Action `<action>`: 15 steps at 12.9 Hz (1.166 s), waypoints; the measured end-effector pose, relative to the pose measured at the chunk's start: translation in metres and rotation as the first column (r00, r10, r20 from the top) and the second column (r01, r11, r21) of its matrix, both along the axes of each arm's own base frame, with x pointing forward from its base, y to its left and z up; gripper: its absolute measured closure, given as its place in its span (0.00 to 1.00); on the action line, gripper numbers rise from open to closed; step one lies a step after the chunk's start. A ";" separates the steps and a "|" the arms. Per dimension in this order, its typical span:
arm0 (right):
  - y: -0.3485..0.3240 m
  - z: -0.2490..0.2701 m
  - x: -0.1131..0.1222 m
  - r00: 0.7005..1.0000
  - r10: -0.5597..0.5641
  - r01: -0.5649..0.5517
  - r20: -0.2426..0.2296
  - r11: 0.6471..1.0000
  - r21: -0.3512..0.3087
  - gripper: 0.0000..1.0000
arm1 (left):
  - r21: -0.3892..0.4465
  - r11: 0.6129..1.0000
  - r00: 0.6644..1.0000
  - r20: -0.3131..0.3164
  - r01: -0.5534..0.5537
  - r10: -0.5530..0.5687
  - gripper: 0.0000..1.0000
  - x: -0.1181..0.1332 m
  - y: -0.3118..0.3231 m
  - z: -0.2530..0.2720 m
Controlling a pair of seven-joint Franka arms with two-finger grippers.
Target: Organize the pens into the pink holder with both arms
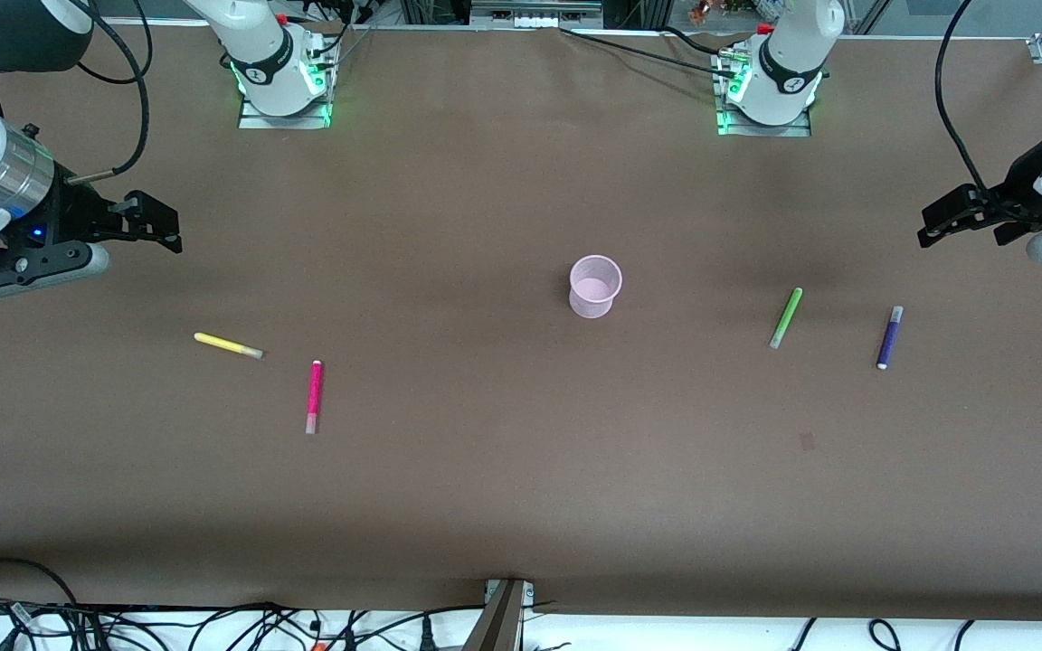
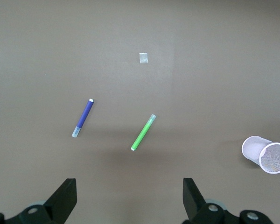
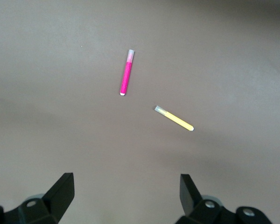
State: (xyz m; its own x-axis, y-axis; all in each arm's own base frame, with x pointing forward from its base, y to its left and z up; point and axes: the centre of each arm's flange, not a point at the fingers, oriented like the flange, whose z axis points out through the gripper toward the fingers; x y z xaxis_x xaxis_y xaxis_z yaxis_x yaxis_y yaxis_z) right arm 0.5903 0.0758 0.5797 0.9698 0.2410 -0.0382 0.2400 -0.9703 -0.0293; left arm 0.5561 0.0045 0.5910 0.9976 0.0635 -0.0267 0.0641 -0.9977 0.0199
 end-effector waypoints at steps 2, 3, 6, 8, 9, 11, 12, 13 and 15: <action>0.000 0.001 0.000 1.000 0.000 0.000 0.002 1.000 0.000 0.00 | 0.000 1.000 1.000 -0.002 0.000 0.000 0.00 0.000 0.000 0.000; 0.000 0.001 0.000 1.000 0.000 0.000 0.003 1.000 0.001 0.00 | 0.000 1.000 1.000 -0.003 0.000 0.000 0.00 0.000 0.000 0.000; 0.001 0.002 0.000 1.000 0.001 -0.001 0.004 1.000 0.002 0.00 | 0.000 1.000 1.000 -0.010 0.000 0.000 0.00 -0.001 0.000 -0.001; 0.001 0.002 0.000 1.000 0.002 -0.002 0.004 1.000 0.003 0.00 | 0.000 1.000 1.000 -0.010 0.000 0.000 0.00 -0.001 0.000 -0.001; 0.002 0.002 0.000 1.000 0.003 -0.003 0.005 1.000 0.003 0.00 | 0.000 1.000 1.000 -0.011 0.000 0.000 0.00 -0.001 0.000 -0.001; 0.004 0.003 0.000 1.000 0.006 -0.006 0.006 1.000 0.004 0.00 | 0.000 1.000 1.000 -0.011 0.000 0.000 0.00 -0.001 0.000 -0.001; 0.004 0.003 0.000 1.000 0.006 -0.006 0.006 1.000 0.004 0.00 | 0.000 1.000 1.000 -0.011 0.000 0.000 0.00 -0.001 0.000 -0.001; 0.004 0.003 0.000 1.000 0.007 -0.007 0.006 1.000 0.004 0.00 | 0.000 1.000 1.000 -0.011 0.000 0.000 0.00 -0.001 0.000 -0.001; 0.006 0.003 0.000 1.000 0.009 -0.009 0.007 1.000 0.004 0.00 | 0.000 1.000 1.000 -0.014 0.000 0.000 0.00 -0.001 0.000 -0.001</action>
State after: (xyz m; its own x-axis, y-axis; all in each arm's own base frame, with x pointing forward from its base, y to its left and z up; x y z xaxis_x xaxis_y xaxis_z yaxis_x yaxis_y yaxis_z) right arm 0.5899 0.0813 0.5830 0.9678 0.2500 -0.0304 0.2491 -0.9680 -0.0320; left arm 0.5546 0.0044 0.5899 0.9972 0.0632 -0.0402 0.0640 -0.9978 0.0193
